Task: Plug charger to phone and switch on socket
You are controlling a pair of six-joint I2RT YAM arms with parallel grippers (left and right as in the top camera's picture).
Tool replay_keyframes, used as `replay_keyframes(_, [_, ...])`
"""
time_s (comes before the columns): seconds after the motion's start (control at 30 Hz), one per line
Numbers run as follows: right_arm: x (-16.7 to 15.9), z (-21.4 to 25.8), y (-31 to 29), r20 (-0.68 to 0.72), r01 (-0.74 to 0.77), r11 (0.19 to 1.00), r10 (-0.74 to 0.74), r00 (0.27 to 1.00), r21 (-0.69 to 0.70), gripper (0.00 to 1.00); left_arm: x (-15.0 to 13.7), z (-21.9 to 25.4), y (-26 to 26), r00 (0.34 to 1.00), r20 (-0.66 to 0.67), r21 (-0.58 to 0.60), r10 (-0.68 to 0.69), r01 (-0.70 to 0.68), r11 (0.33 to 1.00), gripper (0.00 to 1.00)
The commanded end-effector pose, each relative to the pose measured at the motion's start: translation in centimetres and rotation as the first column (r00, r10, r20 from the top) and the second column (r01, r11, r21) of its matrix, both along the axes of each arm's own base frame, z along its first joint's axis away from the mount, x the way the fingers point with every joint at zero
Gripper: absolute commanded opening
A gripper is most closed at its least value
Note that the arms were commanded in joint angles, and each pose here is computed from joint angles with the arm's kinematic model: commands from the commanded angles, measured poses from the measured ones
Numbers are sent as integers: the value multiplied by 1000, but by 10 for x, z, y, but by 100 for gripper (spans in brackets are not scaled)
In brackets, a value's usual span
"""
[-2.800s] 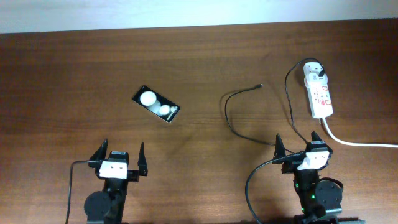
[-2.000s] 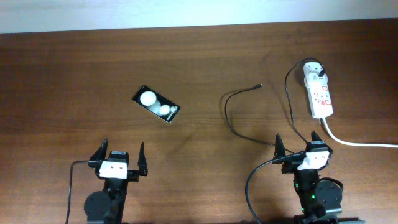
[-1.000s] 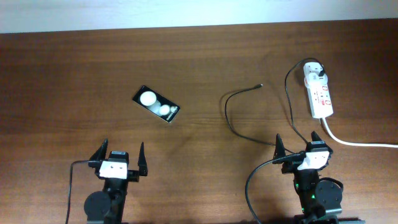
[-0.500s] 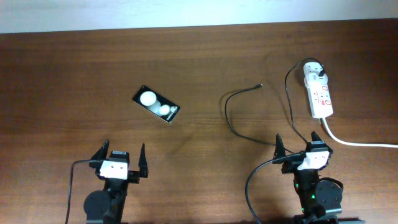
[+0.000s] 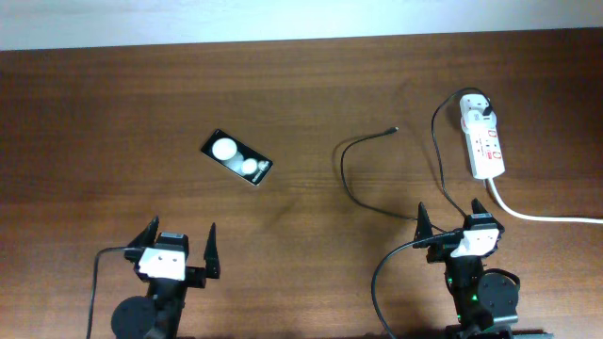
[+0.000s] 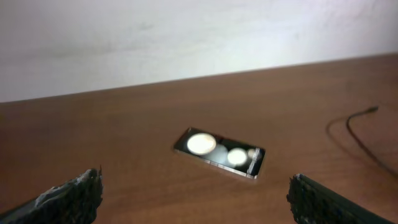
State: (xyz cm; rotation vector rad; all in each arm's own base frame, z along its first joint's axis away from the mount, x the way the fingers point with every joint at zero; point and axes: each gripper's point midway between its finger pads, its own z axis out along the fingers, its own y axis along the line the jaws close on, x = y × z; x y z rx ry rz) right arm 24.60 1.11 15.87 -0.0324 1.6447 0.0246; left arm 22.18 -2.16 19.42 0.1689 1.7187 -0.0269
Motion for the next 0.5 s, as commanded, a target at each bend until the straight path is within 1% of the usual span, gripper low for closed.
replay_keyframes(0.0, [0, -3, 3, -5, -14, 1000, 14, 1000, -2, 99, -3, 24, -1, 1000, 28, -46, -1, 2, 999, 99])
replay_keyframes(0.2, [0, -3, 3, -5, -14, 1000, 14, 1000, -2, 99, 7, 40, -1, 999, -41, -56, 1, -3, 998, 99])
replay_keyframes(0.33, [0, -3, 3, -5, -14, 1000, 14, 1000, -2, 99, 17, 57, -3, 988, -151, -54, -8, 0, 999, 99])
replay_keyframes(0.4, [0, -3, 3, -5, -14, 1000, 14, 1000, -2, 99, 19, 66, -16, 974, -211, -78, -81, 65, 995, 99])
replay_keyframes(0.43, [0, -3, 3, -5, -14, 1000, 14, 1000, -2, 99, 20, 70, -24, 955, -266, -101, -130, 107, 989, 99])
replay_keyframes(0.47, [0, -3, 3, -5, -14, 1000, 14, 1000, -2, 99, 19, 70, -27, 941, -304, -111, -147, 118, 987, 99])
